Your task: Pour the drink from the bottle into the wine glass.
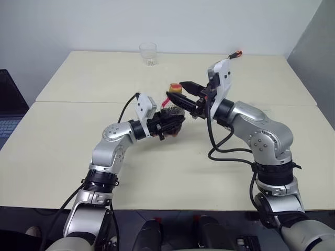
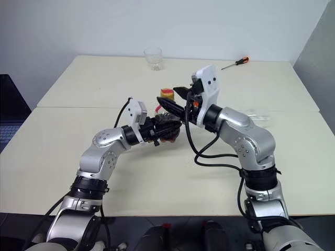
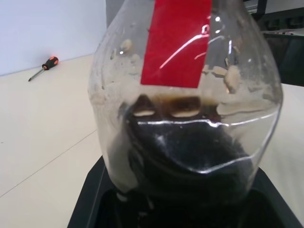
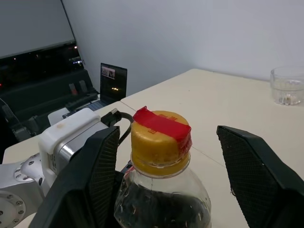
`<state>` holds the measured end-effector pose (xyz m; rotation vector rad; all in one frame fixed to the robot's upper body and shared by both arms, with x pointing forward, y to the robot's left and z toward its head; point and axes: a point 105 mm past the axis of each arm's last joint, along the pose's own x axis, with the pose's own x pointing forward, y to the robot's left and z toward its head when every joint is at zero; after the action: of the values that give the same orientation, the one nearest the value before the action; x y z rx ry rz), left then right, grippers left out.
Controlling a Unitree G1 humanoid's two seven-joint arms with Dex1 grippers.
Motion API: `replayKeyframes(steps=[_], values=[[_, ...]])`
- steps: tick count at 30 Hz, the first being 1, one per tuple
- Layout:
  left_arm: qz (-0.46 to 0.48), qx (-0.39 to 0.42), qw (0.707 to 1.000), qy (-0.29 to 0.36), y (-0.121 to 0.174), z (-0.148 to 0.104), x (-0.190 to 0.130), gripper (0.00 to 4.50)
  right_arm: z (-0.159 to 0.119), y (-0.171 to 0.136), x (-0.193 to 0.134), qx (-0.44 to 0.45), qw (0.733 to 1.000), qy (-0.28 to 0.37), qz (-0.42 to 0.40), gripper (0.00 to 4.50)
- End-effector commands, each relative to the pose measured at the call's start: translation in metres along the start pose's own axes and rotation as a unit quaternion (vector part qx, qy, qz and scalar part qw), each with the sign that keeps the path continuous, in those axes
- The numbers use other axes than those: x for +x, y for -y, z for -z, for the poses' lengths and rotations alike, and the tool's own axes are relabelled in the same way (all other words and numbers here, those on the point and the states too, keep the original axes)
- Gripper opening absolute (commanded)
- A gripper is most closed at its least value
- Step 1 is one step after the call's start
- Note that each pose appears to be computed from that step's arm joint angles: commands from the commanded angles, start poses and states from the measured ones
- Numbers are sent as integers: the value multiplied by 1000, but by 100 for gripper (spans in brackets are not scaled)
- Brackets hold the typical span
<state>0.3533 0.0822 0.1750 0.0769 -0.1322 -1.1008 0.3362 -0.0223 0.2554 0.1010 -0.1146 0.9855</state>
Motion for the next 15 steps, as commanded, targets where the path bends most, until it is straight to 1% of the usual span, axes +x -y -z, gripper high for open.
replayKeyframes(steps=[1, 15], values=[[9, 34, 999, 27, 3, -20, 1, 195, -17, -4, 4, -20, 999, 29, -10, 348], [11, 32, 999, 24, 5, -17, -2, 195, -19, -6, 6, -27, 999, 29, -19, 348]])
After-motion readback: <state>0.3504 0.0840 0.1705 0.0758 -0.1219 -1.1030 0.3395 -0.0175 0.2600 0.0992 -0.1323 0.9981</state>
